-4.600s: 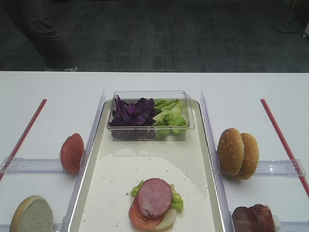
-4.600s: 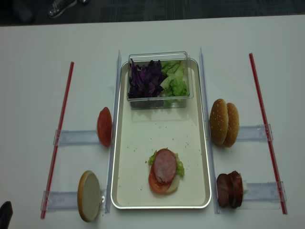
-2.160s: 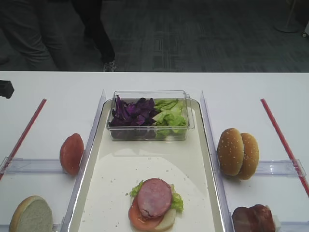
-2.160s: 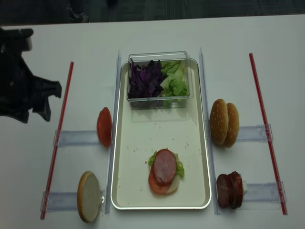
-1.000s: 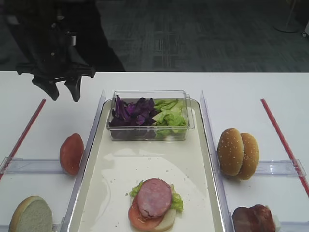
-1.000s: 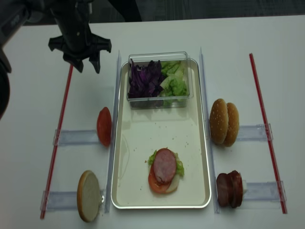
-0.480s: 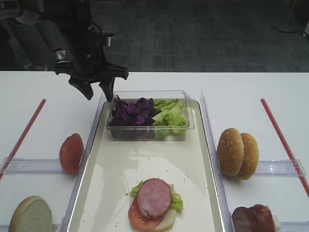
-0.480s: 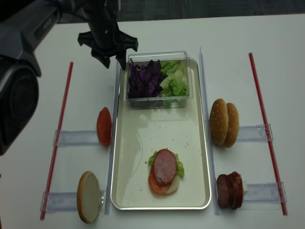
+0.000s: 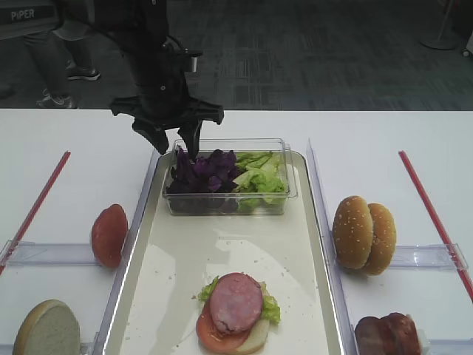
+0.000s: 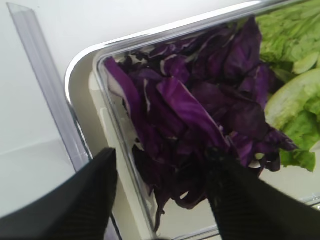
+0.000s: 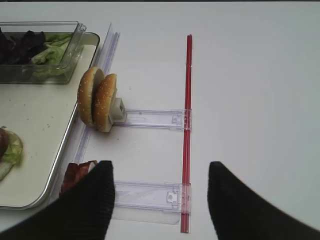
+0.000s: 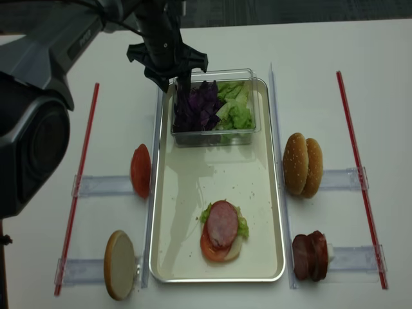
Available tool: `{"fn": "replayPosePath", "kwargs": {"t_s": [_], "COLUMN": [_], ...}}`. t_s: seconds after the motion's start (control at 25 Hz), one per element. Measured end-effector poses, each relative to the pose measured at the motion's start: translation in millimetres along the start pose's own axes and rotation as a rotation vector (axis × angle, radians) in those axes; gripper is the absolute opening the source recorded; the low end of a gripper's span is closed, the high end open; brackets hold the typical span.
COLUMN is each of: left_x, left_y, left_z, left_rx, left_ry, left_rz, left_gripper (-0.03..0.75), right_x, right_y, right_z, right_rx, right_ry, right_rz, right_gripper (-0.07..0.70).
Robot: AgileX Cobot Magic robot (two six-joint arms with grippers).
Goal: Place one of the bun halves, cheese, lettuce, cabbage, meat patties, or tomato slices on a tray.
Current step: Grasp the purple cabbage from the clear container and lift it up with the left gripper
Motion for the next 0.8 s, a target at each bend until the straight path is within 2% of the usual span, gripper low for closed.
{"fn": "replayPosePath", "kwargs": {"t_s": [0.52,0.8], "left_x": [-25.9,-37.9], "left_y": [-1.2,-17.6], "left_z": [-8.9,-13.7], "left_rx": [0.009,0.047], "left_ry": [-0.052,-0.082], "left_rz": [-0.019,-0.027], "left_gripper": [0.366,0.366], "right_x": [0.0,0.0], "right_y": [0.0,0.0], "right_z": [0.0,0.0], "right_rx": [0.0,0.0], "right_ry": [0.0,0.0], "right_rz": [0.0,0.0], "right_gripper": [0.445,0.445]}}
Point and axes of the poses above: a point on each arm's last joint axis where the gripper is mounted, y pointing back along that axis away from the gripper, x along the wrist's bending axis when the last joint is at zero, z = x × y, the point moved 1 cm from there along -y, pointing out along that axis toward the gripper, and after that the axes turned 7 degrees about y, right-handed, at the moved point
